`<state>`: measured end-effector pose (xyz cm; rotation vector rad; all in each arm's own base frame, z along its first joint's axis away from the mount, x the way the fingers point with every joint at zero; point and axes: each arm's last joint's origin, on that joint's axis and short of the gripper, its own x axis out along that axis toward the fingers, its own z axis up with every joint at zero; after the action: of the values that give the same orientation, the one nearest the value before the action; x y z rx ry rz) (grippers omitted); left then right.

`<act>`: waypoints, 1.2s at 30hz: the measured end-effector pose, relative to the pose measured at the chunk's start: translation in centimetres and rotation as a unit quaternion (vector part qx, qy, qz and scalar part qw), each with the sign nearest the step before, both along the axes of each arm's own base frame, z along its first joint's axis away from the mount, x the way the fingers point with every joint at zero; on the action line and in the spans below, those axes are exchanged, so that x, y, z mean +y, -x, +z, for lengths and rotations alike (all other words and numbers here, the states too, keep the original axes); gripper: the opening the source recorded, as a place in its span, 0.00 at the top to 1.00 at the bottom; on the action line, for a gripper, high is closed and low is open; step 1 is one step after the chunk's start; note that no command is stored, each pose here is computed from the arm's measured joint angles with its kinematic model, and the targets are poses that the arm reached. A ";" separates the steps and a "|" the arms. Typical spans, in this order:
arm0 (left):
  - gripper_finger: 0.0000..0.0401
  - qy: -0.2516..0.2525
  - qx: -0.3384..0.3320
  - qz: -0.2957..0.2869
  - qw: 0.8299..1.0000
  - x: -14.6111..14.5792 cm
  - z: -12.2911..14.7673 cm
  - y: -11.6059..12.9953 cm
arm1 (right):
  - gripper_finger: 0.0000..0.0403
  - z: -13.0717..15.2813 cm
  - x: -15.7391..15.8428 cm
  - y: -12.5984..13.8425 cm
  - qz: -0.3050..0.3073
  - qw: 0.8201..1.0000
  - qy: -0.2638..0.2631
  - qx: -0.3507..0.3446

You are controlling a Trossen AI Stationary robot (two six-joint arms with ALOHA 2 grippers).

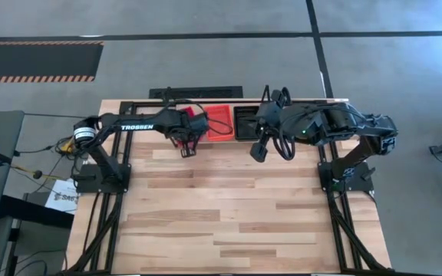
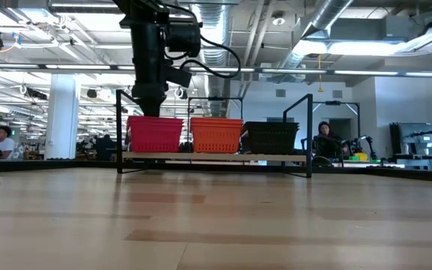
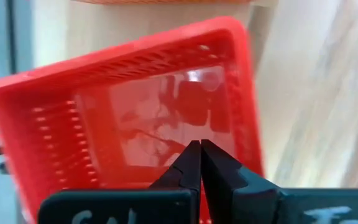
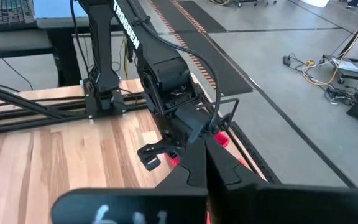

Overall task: Stack baskets on shelf by color
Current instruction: Adjust the bins on the shelf

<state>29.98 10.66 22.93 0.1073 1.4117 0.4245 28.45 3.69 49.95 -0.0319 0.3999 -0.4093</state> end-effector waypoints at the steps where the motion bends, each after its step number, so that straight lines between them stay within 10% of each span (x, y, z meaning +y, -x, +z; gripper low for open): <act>1: 1.00 -0.010 0.000 0.002 1.000 0.1 0.0 0.0 | 0.99 0.0 0.0 0.0 0.000 1.000 0.000 0.000; 8: 1.00 -0.087 0.004 0.051 0.995 2.2 0.3 0.4 | 0.99 -0.1 0.2 0.1 -0.001 1.000 -0.006 0.002; 18: 1.00 -0.036 -0.045 0.152 0.987 5.6 0.2 1.9 | 0.99 -0.1 0.9 0.2 0.010 1.000 -0.010 0.000; 36: 1.00 -0.036 -0.161 0.110 0.980 7.1 0.9 0.2 | 0.99 -0.1 0.9 0.2 0.008 1.000 -0.014 -0.003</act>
<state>29.82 17.80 23.82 -0.0585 1.0922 0.6468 28.27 4.59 49.89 -0.0074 0.3997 -0.3878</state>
